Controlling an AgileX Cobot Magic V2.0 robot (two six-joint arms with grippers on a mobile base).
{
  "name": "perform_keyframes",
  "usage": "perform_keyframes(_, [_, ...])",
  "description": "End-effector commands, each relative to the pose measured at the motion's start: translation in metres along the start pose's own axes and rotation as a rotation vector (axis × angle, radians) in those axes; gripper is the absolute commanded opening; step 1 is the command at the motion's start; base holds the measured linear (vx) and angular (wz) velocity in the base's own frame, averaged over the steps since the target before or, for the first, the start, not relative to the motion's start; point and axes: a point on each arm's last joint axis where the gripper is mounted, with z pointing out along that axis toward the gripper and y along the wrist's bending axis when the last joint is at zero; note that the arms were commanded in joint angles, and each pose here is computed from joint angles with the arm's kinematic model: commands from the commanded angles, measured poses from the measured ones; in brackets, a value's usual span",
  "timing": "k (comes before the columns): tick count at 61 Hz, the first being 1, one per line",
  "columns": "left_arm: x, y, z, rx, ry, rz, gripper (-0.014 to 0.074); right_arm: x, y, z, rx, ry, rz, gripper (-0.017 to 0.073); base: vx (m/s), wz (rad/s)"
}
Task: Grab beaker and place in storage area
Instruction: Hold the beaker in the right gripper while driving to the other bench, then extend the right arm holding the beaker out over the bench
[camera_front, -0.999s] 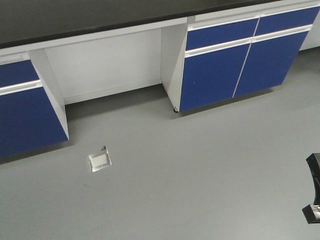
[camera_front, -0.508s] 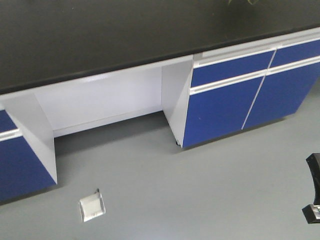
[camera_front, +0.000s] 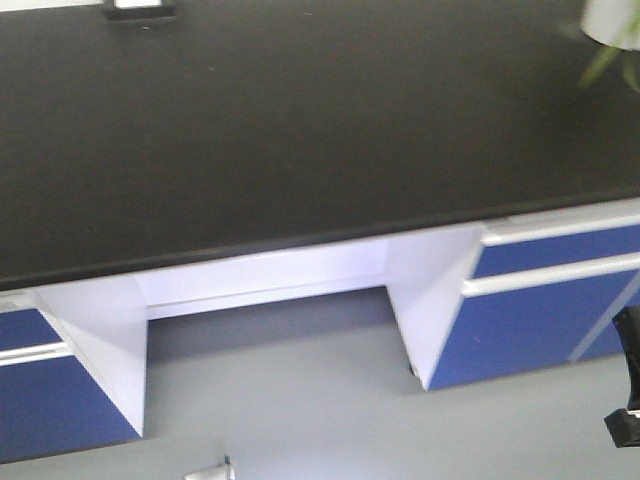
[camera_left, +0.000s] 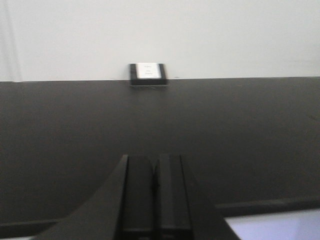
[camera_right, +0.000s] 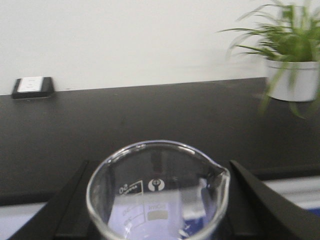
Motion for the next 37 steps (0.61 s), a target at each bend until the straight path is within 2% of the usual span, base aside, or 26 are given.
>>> perform_keyframes(1, [-0.001, -0.0016, -0.0005, 0.028, -0.077, -0.011, -0.0008, -0.0053, 0.0002, -0.0006, -0.003, -0.085, -0.01, -0.0003, 0.46, 0.59])
perform_keyframes(20, [-0.001, -0.0016, -0.0005, 0.028, -0.077, -0.011, -0.0008, -0.0053, 0.0002, -0.0006, -0.003, -0.085, -0.01, -0.0003, 0.42, 0.51])
perform_keyframes(37, [-0.001, -0.0016, -0.0005, 0.028, -0.077, -0.011, -0.0008, -0.0053, 0.0002, -0.0006, -0.003, -0.085, -0.01, -0.0003, 0.26, 0.16])
